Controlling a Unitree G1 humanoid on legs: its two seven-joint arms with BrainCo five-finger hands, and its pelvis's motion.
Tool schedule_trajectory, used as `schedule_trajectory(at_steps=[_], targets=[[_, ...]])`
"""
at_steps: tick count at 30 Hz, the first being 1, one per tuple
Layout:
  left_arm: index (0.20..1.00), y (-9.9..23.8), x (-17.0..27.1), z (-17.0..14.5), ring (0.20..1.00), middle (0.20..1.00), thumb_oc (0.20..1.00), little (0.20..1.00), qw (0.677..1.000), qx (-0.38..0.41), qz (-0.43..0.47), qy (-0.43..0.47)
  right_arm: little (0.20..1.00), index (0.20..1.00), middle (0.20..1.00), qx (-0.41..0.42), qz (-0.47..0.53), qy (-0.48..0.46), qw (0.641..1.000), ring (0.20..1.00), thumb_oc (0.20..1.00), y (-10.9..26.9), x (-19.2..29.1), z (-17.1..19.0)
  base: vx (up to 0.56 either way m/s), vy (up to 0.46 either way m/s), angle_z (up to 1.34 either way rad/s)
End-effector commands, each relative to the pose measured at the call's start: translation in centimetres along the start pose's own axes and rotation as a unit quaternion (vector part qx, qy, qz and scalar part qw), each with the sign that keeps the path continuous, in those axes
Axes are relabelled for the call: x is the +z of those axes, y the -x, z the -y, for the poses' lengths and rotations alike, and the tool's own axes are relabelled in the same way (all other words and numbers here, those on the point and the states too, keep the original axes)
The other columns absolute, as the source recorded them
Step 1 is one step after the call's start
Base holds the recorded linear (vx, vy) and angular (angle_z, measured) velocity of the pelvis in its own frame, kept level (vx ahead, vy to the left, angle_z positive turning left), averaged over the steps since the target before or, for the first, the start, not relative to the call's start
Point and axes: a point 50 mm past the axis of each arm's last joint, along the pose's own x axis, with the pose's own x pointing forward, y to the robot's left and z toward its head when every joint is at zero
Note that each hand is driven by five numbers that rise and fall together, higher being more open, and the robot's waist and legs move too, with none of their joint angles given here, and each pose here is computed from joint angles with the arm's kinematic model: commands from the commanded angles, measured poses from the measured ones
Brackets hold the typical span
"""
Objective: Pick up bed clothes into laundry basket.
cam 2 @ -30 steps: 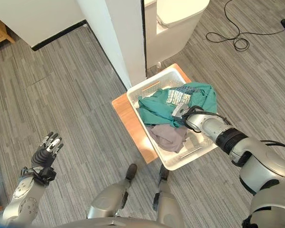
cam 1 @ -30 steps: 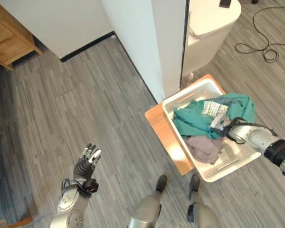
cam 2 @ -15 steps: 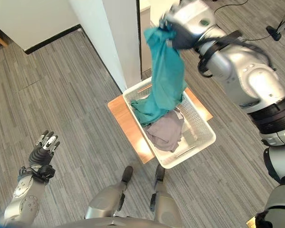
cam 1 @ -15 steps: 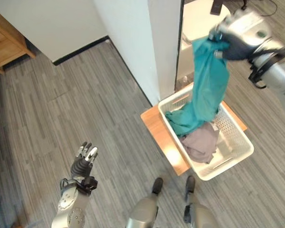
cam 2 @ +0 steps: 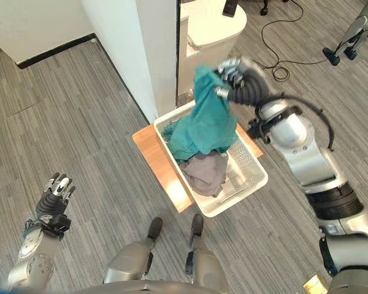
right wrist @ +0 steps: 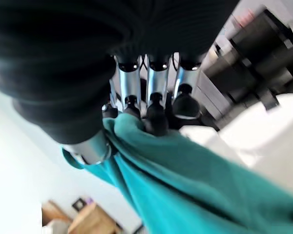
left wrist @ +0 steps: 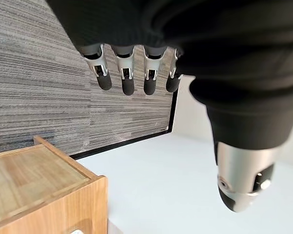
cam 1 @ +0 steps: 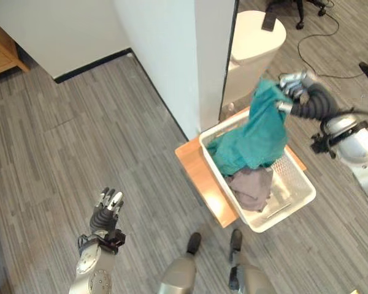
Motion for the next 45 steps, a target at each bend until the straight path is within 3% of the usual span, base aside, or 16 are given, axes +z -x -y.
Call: schedule_trajectory(at_steps=[1,7,10,11,16,22,23,24,28,34,37,38,39,42,45], targets=[[1.000,0.9,0.9,-1.6,1.000,1.000,1.000,1.000,1.000,0.019,0.018,-0.015,0.200,0.200,0.200,0.013,0.024,0.012,1.000,0.200,0.200,-0.7,1.0,1.1,0.00,0.000,0.00],[1.000,1.1,0.8,-1.5,1.000,1.000,1.000,1.000,0.999,0.015,0.014,-0.026,0.200,0.200,0.200,0.083,-0.051,0.030,0.995,0.200,0.200,0.3,-2.1,-2.2,-0.01,0.000,-0.05],[1.000,1.0,1.0,-1.6,1.000,1.000,1.000,1.000,0.999,0.013,0.014,-0.037,0.200,0.200,0.200,0.116,-0.063,0.118,0.984,0.200,0.200,0.2,-2.5,-2.7,0.00,0.000,0.00],[1.000,1.0,0.6,-1.5,1.000,1.000,1.000,1.000,0.999,0.009,0.005,-0.041,0.200,0.200,0.200,0.159,-0.118,0.134,0.971,0.200,0.200,0.3,-5.1,-4.6,0.00,0.000,0.00],[1.000,0.9,0.8,-1.3,1.000,1.000,1.000,1.000,0.999,-0.006,0.004,-0.052,0.200,0.200,0.200,0.233,-0.134,0.246,0.931,0.200,0.200,-0.2,-6.5,-6.1,0.00,0.000,0.00],[1.000,0.8,0.0,-0.9,1.000,1.000,1.000,1.000,0.999,-0.009,-0.011,-0.049,0.200,0.200,0.200,0.303,-0.152,0.293,0.894,0.200,0.200,-0.3,-8.0,-8.8,0.01,0.000,0.01],[1.000,0.8,-0.2,-0.9,1.000,1.000,1.000,1.000,0.999,-0.007,-0.015,-0.049,0.401,0.401,0.401,0.321,-0.163,0.301,0.883,0.401,0.401,-0.1,-8.5,-9.4,0.00,0.000,0.00],[1.000,0.7,-0.2,-0.9,1.000,1.000,1.000,1.000,0.999,-0.007,-0.016,-0.051,1.000,1.000,1.000,0.332,-0.170,0.315,0.873,1.000,1.000,-0.2,-8.8,-9.5,0.00,0.000,0.00],[1.000,0.8,0.1,-1.2,1.000,1.000,1.000,1.000,0.999,-0.001,-0.011,-0.050,1.000,1.000,1.000,0.326,-0.182,0.311,0.874,1.000,1.000,-0.4,-9.0,-9.6,0.00,0.000,0.00],[1.000,0.7,0.1,-1.4,1.000,1.000,1.000,1.000,0.999,0.012,-0.006,-0.044,1.000,1.000,1.000,0.254,-0.168,0.222,0.926,1.000,1.000,-0.7,-7.1,-6.7,0.00,0.000,0.00],[1.000,0.5,0.4,-1.0,1.000,1.000,1.000,1.000,0.999,0.005,0.005,-0.039,1.000,1.000,1.000,0.183,-0.123,0.150,0.964,1.000,1.000,-1.1,-4.6,-3.2,0.02,0.004,0.00],[1.000,0.5,0.6,-0.9,1.000,1.000,1.000,1.000,0.999,0.002,0.009,-0.039,1.000,1.000,1.000,0.160,-0.110,0.111,0.975,1.000,1.000,-0.9,-4.0,-2.2,0.06,-0.021,-0.02],[1.000,0.5,0.9,-0.5,1.000,1.000,1.000,1.000,0.999,-0.008,0.021,-0.023,1.000,1.000,1.000,0.064,-0.067,0.001,0.996,1.000,1.000,0.4,-2.5,1.3,0.07,-0.028,0.04],[1.000,0.6,1.1,-0.2,1.000,1.000,1.000,1.000,0.999,-0.018,0.028,-0.011,1.000,1.000,1.000,0.000,-0.055,-0.089,0.995,1.000,1.000,2.7,-2.9,2.8,0.05,-0.019,-0.11],[1.000,0.9,1.1,-0.2,1.000,1.000,1.000,1.000,0.999,-0.014,0.037,0.005,1.000,1.000,1.000,-0.167,-0.076,-0.183,0.966,1.000,1.000,6.7,-5.6,3.9,0.06,-0.007,-0.14]])
